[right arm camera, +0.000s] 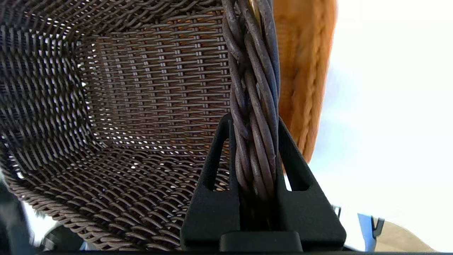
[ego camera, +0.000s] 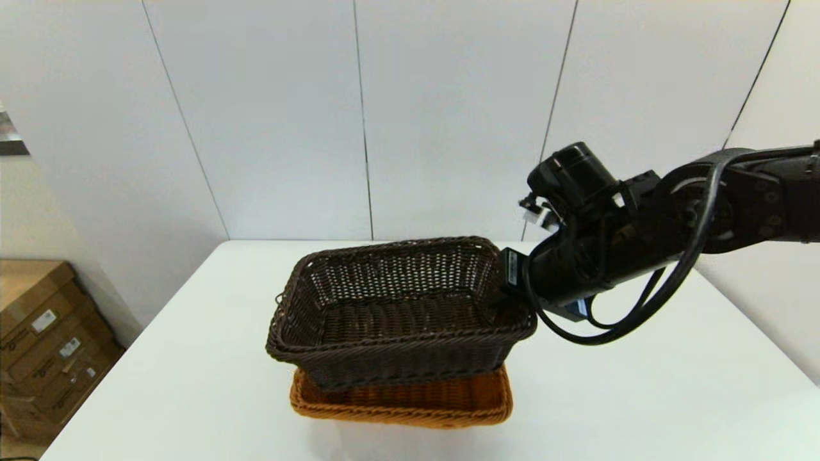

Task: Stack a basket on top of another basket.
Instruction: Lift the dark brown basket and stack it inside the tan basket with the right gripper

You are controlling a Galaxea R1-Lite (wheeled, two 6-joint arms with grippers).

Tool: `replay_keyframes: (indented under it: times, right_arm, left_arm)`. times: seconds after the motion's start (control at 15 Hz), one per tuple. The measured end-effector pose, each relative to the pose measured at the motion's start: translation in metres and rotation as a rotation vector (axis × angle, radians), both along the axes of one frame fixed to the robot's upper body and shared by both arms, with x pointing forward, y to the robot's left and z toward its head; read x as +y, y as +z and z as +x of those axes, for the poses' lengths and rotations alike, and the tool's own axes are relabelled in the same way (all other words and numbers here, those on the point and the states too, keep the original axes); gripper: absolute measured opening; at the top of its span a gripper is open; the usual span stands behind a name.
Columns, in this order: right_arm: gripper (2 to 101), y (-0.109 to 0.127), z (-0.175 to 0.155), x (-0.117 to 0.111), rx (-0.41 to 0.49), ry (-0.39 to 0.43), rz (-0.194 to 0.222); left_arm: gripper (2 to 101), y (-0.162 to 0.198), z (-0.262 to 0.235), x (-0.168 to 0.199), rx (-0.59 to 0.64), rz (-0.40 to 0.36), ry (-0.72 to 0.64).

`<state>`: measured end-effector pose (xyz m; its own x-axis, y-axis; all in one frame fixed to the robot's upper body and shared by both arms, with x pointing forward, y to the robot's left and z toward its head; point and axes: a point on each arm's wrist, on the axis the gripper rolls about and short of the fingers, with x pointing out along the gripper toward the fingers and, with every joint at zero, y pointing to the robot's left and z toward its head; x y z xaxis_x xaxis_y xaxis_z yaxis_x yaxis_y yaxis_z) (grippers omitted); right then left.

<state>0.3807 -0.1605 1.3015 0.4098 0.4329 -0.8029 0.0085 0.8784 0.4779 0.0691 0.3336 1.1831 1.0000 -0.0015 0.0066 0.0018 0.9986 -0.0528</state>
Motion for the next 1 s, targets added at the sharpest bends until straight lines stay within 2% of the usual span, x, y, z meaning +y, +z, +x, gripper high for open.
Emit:
replay_keyframes:
  times: [0.27,1.0]
  right_arm:
    - [16.0,-0.007,0.015,0.007,-0.042,-0.009,0.024]
    - [16.0,-0.033,0.015,0.000,0.043,-0.030,-0.021]
  left_arm:
    - [97.8,0.000,0.000,0.000,0.000,0.000,0.001]
    - [97.8,0.000,0.000,0.000,0.000,-0.003,0.014]
